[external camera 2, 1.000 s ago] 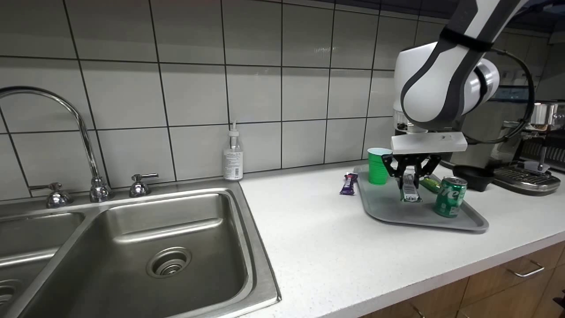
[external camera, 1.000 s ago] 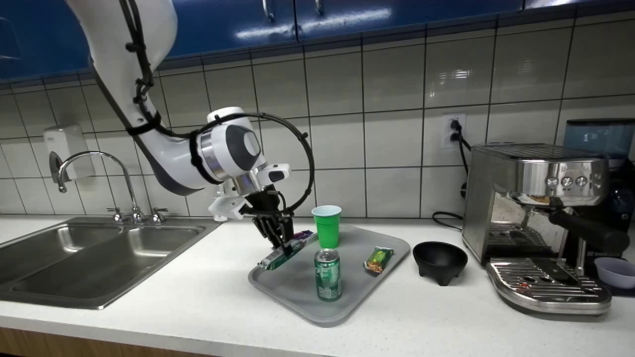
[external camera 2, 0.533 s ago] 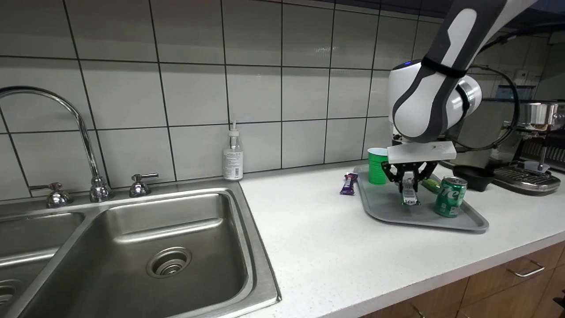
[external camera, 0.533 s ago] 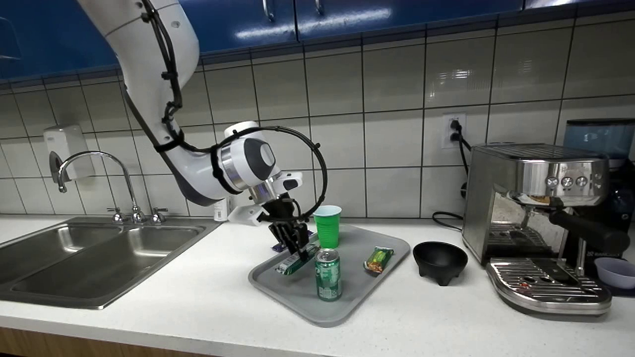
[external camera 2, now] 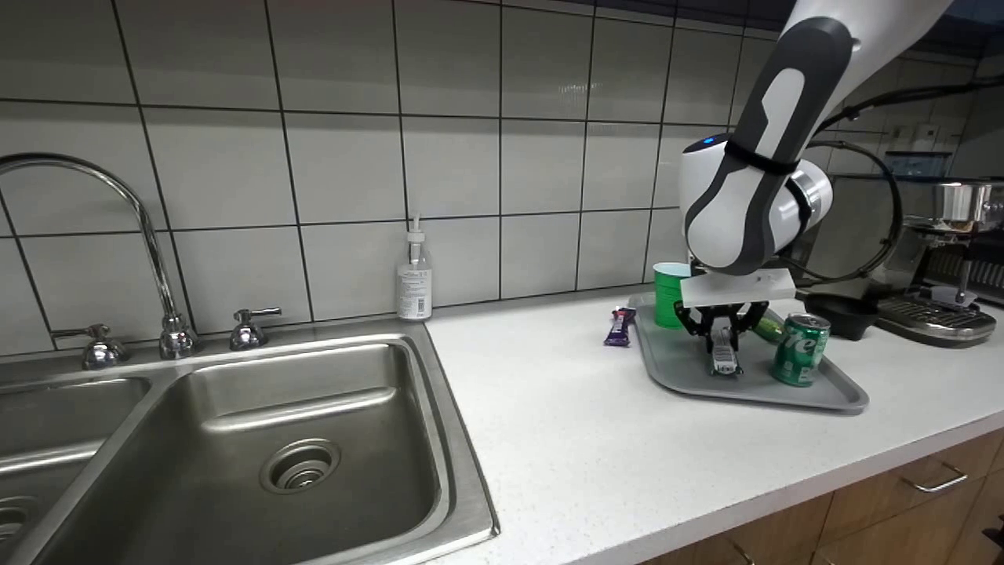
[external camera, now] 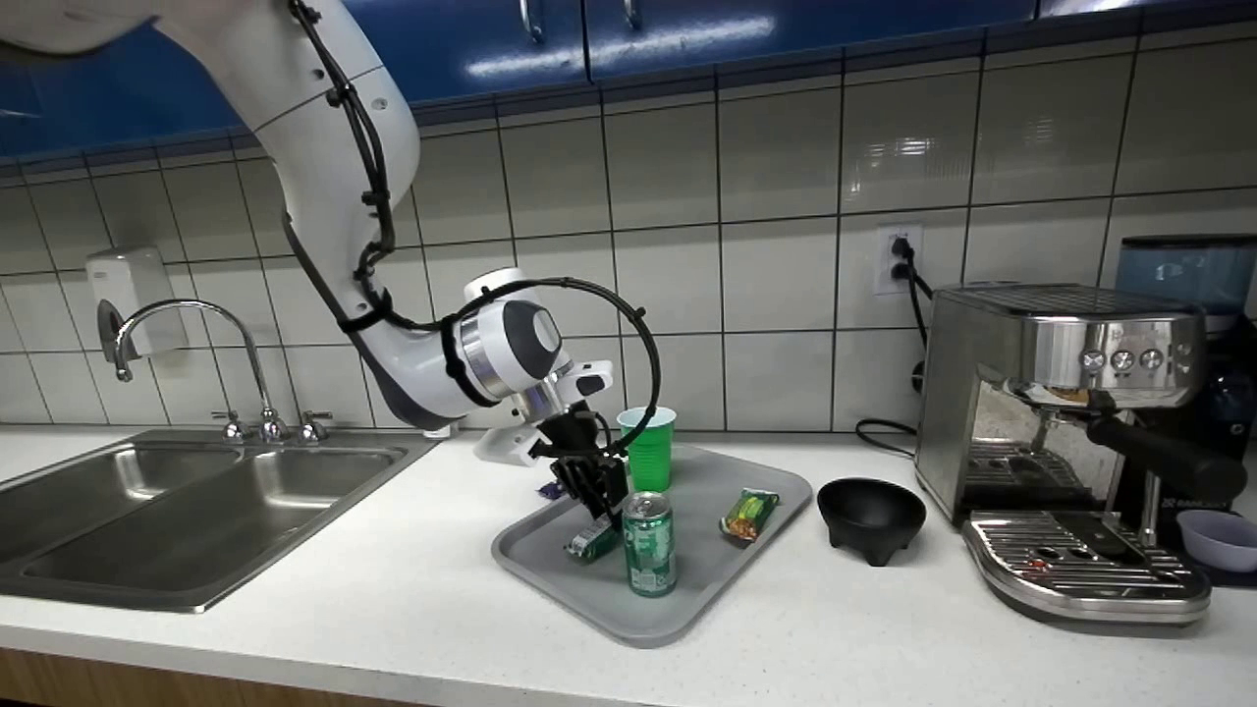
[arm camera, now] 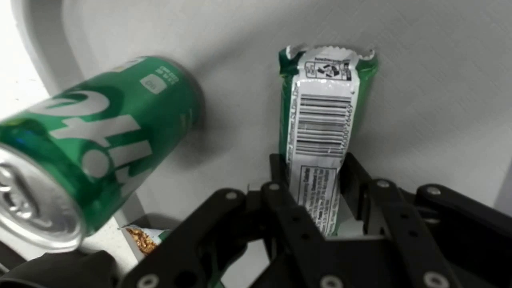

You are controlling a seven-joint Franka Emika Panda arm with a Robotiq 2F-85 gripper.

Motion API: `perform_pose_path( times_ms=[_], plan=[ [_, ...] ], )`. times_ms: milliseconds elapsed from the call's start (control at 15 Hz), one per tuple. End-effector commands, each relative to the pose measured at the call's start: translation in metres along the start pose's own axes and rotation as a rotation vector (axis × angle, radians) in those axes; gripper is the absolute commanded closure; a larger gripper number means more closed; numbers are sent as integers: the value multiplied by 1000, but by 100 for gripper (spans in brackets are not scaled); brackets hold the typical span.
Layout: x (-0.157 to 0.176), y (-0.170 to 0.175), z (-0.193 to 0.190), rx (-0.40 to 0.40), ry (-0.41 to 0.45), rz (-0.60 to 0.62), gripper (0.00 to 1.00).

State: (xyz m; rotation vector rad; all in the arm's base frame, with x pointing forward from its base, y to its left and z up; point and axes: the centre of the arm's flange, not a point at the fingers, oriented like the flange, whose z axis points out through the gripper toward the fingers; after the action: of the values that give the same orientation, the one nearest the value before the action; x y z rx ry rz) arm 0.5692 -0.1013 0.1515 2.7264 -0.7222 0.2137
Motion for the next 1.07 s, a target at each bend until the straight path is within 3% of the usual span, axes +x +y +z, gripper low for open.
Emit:
perform_pose_path(
  times_ms=[0, 267, 333, 667, 1000],
  plan=[
    [7, -7, -10, 3, 25, 0, 32],
    [5, -8, -45, 47, 87, -16, 3],
    [5, -9, -55, 58, 105, -21, 0],
    [-8, -14, -91, 125, 151, -75, 0],
    [-48, -20, -116, 160, 133, -173, 0]
  ],
)
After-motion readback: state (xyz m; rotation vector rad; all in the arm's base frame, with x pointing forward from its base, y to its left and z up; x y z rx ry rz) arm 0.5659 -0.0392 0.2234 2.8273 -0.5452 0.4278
